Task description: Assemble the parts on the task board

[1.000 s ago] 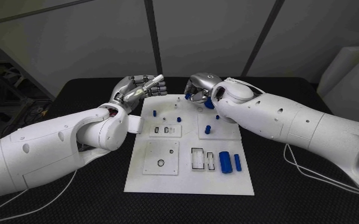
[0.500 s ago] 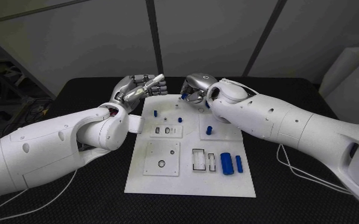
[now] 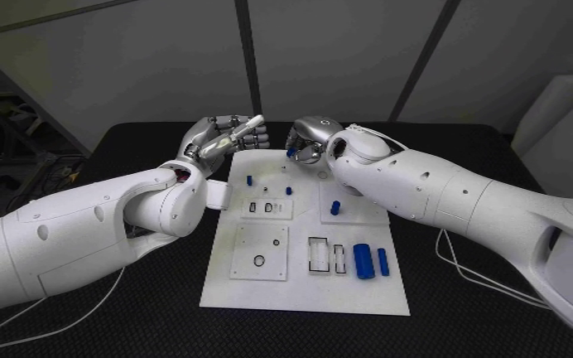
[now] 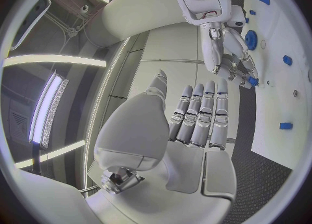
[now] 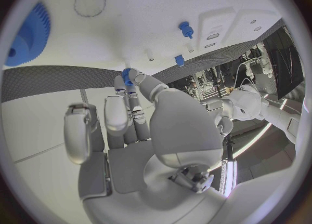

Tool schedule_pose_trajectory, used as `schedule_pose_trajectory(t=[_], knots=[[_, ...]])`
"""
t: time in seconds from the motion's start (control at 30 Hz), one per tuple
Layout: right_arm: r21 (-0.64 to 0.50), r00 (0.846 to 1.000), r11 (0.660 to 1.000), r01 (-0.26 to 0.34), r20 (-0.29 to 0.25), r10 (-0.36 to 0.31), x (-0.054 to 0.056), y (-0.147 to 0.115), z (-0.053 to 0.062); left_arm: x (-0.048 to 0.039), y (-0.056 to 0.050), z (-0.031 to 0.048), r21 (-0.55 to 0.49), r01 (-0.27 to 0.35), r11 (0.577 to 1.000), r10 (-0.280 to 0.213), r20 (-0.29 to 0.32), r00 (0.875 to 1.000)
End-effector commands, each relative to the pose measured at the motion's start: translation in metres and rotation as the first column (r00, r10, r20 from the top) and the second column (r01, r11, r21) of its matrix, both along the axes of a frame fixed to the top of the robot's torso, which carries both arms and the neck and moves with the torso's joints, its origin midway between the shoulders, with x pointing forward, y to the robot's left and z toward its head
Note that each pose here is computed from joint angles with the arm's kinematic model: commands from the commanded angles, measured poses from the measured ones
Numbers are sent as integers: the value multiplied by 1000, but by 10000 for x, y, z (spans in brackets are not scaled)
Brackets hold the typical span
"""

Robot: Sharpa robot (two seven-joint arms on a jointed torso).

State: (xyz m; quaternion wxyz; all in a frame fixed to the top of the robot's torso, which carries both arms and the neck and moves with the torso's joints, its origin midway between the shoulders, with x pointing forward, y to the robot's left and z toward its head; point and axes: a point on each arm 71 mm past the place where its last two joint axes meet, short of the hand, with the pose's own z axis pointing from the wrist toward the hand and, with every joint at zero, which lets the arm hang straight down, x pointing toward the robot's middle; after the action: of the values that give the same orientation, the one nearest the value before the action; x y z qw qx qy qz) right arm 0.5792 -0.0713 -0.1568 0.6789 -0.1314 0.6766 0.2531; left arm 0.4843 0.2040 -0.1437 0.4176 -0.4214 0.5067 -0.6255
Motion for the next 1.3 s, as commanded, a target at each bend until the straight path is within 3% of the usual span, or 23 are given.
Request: schedule_pose_trajectory(t=[0.03, 0.87, 1.3], knots=[[-3, 1000, 1000, -7, 1, 7, 12, 14, 14, -4, -21, 36, -3, 10, 1000, -10, 20, 1000], [-45, 999, 999, -5, -37, 4, 45, 91, -27, 12, -27, 128, -3, 12, 1000, -12, 37, 999], [-27, 1000, 1000, -10, -16, 10, 49, 88, -10, 22, -12, 135, -2, 8, 1000, -8, 38, 999]])
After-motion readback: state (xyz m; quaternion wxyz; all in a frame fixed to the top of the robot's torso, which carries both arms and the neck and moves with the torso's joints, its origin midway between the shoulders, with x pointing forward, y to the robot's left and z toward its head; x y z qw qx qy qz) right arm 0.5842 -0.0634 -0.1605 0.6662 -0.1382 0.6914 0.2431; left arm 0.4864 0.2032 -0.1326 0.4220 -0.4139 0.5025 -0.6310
